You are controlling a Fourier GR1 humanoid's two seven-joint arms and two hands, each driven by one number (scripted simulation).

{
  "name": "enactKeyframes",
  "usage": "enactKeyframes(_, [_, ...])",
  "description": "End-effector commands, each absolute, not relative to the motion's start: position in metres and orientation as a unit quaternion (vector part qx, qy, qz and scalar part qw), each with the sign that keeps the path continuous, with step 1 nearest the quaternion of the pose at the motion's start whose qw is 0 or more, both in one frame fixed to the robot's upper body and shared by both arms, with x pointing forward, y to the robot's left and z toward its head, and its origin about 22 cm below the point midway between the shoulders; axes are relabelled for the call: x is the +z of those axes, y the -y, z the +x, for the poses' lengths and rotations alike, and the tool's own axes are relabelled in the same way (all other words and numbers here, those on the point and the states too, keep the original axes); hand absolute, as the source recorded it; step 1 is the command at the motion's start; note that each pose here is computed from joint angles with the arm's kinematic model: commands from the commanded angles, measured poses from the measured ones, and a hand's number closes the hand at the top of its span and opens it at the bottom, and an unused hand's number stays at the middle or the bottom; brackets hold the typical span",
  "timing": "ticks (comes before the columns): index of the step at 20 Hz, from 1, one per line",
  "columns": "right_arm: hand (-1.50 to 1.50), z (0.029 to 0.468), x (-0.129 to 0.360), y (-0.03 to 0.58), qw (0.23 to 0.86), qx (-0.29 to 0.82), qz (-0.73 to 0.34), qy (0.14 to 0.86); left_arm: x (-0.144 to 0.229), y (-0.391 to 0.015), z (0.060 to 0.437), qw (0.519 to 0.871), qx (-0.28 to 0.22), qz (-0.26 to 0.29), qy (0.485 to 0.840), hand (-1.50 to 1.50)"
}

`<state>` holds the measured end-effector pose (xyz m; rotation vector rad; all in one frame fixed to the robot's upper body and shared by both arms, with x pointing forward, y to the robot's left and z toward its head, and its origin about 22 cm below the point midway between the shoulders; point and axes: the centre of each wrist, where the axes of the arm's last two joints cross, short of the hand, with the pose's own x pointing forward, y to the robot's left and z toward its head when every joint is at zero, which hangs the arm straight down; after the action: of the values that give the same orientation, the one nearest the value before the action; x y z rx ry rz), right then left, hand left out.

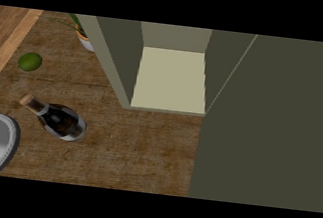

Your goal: Pick up the wine, place it into the cabinet and close the cabinet

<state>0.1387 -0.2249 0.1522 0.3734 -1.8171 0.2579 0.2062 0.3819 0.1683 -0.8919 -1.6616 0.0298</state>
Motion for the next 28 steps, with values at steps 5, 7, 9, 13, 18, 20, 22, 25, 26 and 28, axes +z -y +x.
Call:
enactKeyframes(5, [-1.5,0.099,0.19,0.229,0.56,0.112,0.181,0.801,0.21,-0.411,0.189,0.601,0.011,-0.334,0.726,-1.5])
enactKeyframes(7, [-1.5,0.095,0.183,0.223,0.567,0.102,0.181,0.797,0.211,-0.418,0.188,0.602,0.013,-0.33,0.727,-1.5])
enactKeyframes(9, [-1.5,0.096,0.191,0.225,0.567,0.108,0.178,0.797,0.207,-0.411,0.183,0.607,0.013,-0.337,0.72,-1.5])
enactKeyframes(13, [-1.5,0.104,0.184,0.221,0.56,0.102,0.183,0.801,0.215,-0.417,0.181,0.601,0.032,-0.325,0.73,-1.5])
enactKeyframes(18, [-1.5,0.102,0.183,0.224,0.558,0.112,0.178,0.802,0.204,-0.43,0.192,0.583,0.045,-0.309,0.75,-1.5])
enactKeyframes(20, [-1.5,0.098,0.184,0.226,0.561,0.107,0.176,0.802,0.193,-0.428,0.183,0.6,0.038,-0.307,0.738,-1.5])
enactKeyframes(22, [-1.5,0.099,0.181,0.221,0.559,0.116,0.183,0.801,0.19,-0.435,0.183,0.6,0.058,-0.282,0.746,-1.5])
enactKeyframes(25, [-1.5,0.104,0.18,0.225,0.561,0.107,0.181,0.8,0.195,-0.437,0.193,0.603,0.068,-0.265,0.75,-1.5])
enactKeyframes(26, [-1.5,0.107,0.176,0.221,0.557,0.098,0.189,0.803,0.181,-0.432,0.197,0.618,0.057,-0.255,0.741,-1.5])
enactKeyframes(28, [-1.5,0.101,0.177,0.231,0.562,0.097,0.191,0.799,0.176,-0.428,0.196,0.626,0.053,-0.253,0.735,-1.5])
